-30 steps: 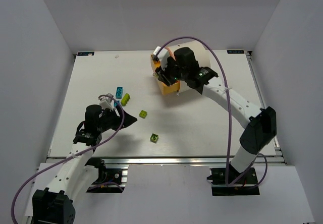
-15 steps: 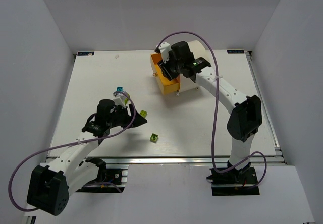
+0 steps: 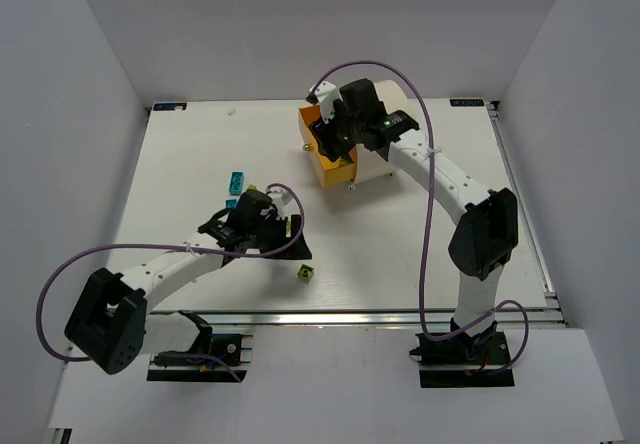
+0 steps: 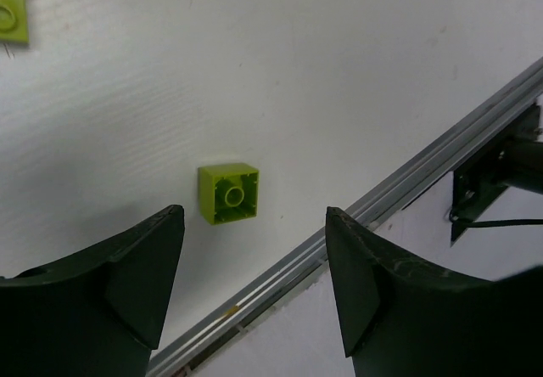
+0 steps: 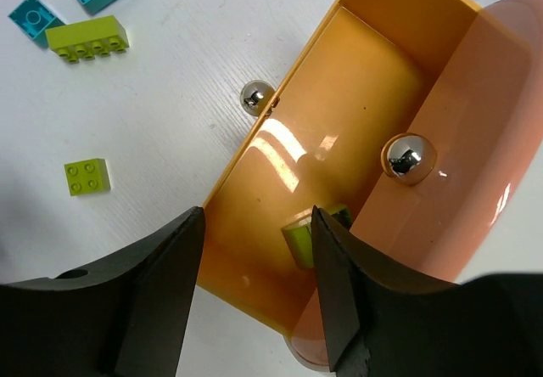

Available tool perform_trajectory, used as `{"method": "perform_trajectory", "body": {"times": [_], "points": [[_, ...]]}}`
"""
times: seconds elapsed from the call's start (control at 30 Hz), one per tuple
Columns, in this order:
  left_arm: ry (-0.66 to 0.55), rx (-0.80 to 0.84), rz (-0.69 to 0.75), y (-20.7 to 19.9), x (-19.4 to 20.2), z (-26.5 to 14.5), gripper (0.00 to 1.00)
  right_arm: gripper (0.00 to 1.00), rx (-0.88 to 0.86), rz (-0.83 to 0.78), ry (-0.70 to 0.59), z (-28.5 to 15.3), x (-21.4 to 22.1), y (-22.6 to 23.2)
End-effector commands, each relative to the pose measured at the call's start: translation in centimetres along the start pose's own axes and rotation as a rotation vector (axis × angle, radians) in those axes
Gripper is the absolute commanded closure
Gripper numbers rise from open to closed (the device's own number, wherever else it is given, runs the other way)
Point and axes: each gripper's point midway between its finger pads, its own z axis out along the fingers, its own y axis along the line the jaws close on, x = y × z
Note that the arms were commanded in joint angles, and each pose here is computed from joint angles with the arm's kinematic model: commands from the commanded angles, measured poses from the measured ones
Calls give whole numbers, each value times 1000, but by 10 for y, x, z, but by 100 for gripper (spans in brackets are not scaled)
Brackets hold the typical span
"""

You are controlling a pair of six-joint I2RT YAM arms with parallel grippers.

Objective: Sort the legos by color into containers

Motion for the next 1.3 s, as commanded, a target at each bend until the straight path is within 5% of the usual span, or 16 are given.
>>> {"method": "perform_trajectory", "body": {"times": [0.0,0.3,0.43,0.63,0.97,1.27], "points": [[42,-75,-12,0,5,1,23,41,-5,9,-87,-24,-31,-4],[113,-156,-15,-4,23,21,23,39,-76,35,-155,-51,-36,4],[156,-191,43,-10,32,37,23,20,-143,4,-168,-62,-37,12],[161,-370,91,6,33,48,24,16,-189,-12,-204,-80,-42,17],[101,-474,122,6,24,45,69,18,-177,12,-210,-92,-36,10],[-103,-351,90,-32,-30,20,76,27,-128,49,-242,-107,-44,-5]]}}
